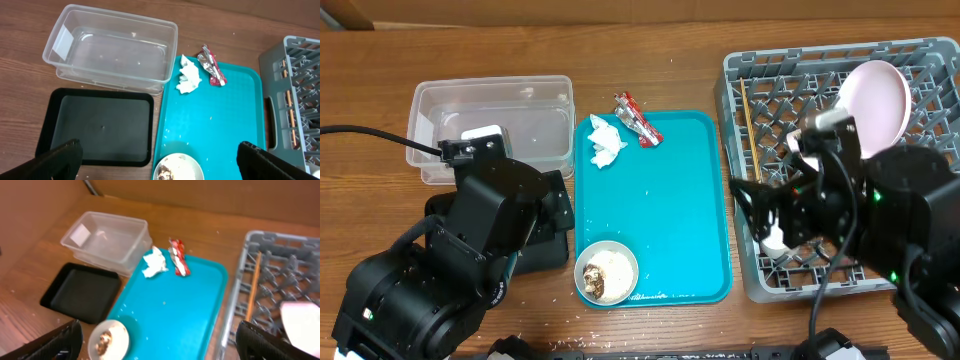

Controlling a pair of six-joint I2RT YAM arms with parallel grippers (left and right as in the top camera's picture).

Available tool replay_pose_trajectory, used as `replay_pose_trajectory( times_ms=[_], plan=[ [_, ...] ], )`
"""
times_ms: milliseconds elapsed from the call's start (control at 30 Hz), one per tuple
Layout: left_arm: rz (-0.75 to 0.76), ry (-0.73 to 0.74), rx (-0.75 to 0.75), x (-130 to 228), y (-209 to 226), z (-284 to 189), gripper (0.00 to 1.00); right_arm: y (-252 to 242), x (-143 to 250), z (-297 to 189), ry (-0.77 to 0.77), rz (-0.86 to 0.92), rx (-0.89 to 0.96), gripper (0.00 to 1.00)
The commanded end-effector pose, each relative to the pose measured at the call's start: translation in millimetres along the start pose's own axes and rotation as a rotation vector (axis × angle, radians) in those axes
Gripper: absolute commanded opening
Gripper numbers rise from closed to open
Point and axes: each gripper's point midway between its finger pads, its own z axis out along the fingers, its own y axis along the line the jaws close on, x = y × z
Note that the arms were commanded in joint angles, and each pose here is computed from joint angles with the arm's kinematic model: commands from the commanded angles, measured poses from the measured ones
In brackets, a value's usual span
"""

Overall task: Sort waste into correct bins and load items into the dishwasher
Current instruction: 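Release the chopstick in the rack and retract the right arm to rest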

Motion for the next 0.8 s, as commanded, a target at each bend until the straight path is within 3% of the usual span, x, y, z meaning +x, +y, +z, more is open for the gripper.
replay_pose_trajectory(
  times_ms=[0,167,433,767],
  plan=[
    [-0.007,-0.013,-0.012,-2.3,1.5,-0.2,1.00,-17.6,11.3,-24.2,-0.016,-0.006,0.108,1.00],
    [-0.007,-0.013,-0.012,-2.3,1.5,-0.2,1.00,-25.0,12.2,-38.9,-0.053,-0.006,0.154,1.00],
    [-0.007,-0.013,-0.012,-2.3,1.5,-0.2,1.00,-77.4,7.0,-57.1,-0.259,0.093,0.362,1.00],
    [-0.007,-0.013,-0.012,-2.3,1.5,-0.2,1.00,-128.1,87.4,6.4,-0.418,0.128,0.446,1.00]
  ],
)
